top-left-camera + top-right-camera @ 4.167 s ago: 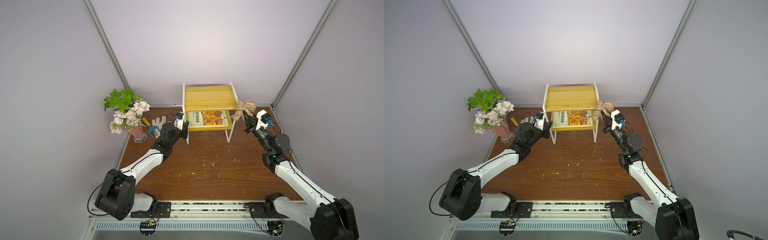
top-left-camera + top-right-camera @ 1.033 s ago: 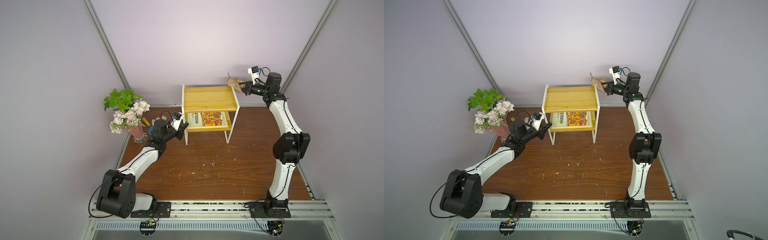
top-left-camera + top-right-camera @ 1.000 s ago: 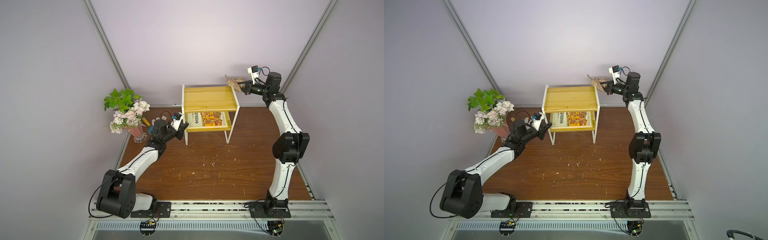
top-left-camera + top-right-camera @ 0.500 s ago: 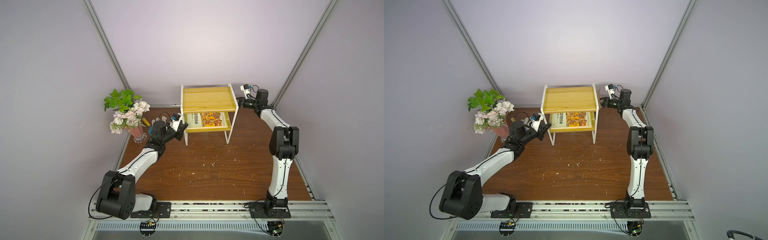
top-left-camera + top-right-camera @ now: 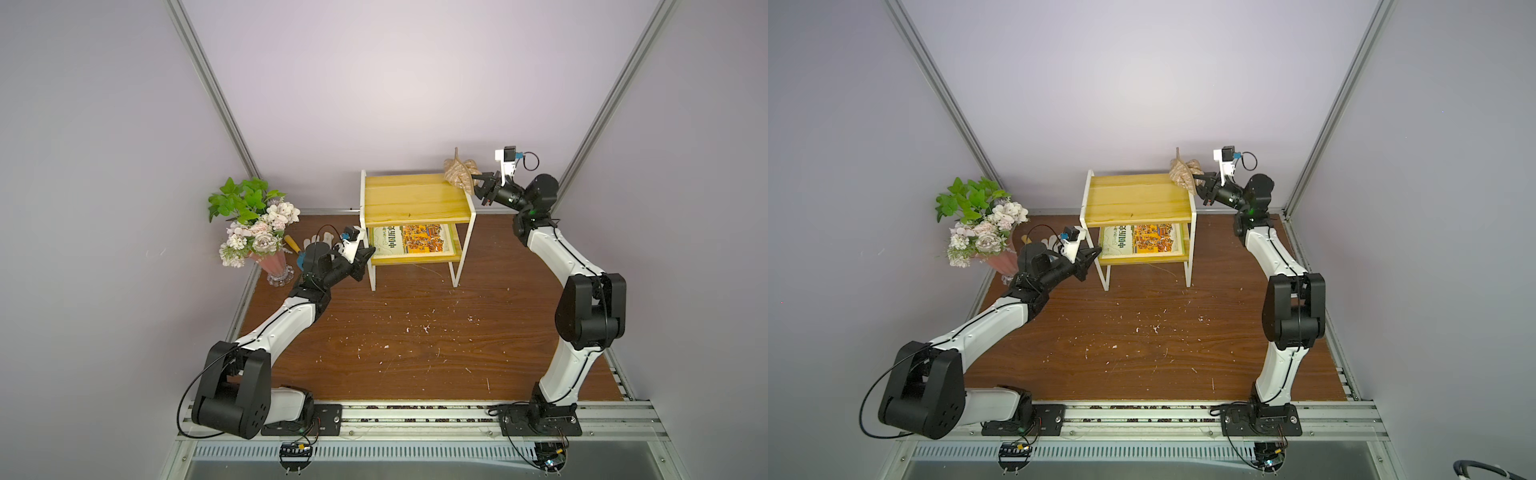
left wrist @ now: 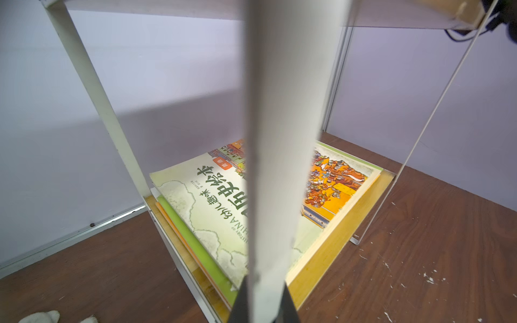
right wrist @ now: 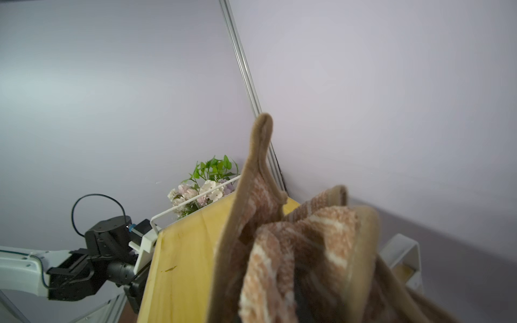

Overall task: Wipe the bookshelf clean with a cloth
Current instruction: Wipe the dust from the shelf.

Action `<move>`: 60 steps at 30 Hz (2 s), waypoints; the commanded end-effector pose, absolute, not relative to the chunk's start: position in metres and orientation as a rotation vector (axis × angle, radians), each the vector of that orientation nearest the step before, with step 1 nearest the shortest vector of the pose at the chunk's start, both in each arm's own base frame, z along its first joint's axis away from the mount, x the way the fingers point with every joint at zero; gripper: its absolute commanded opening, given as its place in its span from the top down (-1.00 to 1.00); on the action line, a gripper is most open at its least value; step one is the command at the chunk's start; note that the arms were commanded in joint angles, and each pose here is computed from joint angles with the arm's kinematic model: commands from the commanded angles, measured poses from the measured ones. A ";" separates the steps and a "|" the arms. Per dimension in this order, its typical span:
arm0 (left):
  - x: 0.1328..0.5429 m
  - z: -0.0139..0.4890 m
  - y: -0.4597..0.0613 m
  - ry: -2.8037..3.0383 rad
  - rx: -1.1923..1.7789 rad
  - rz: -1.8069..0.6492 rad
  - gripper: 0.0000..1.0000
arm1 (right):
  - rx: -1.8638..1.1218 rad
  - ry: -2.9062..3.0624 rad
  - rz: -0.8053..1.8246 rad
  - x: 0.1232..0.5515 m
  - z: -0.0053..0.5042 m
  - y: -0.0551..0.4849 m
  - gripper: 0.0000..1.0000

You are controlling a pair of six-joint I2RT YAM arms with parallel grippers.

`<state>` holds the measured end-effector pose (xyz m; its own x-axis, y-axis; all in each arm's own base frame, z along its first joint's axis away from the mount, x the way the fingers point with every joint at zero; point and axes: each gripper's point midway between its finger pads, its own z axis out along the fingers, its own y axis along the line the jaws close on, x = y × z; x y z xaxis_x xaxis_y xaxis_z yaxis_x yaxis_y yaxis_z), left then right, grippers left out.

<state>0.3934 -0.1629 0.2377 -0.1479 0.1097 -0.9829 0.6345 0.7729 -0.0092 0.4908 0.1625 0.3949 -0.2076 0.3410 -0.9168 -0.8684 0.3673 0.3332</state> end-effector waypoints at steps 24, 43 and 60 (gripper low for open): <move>0.410 0.242 -0.163 1.682 0.526 -0.545 0.99 | -0.388 1.389 1.109 0.509 0.393 0.153 1.00; 0.405 0.250 -0.163 1.655 0.556 -0.529 0.99 | -0.366 1.313 1.176 0.510 0.416 0.174 1.00; 0.404 0.263 -0.161 1.629 0.617 -0.474 0.99 | -0.372 1.438 0.406 0.347 0.383 0.119 1.00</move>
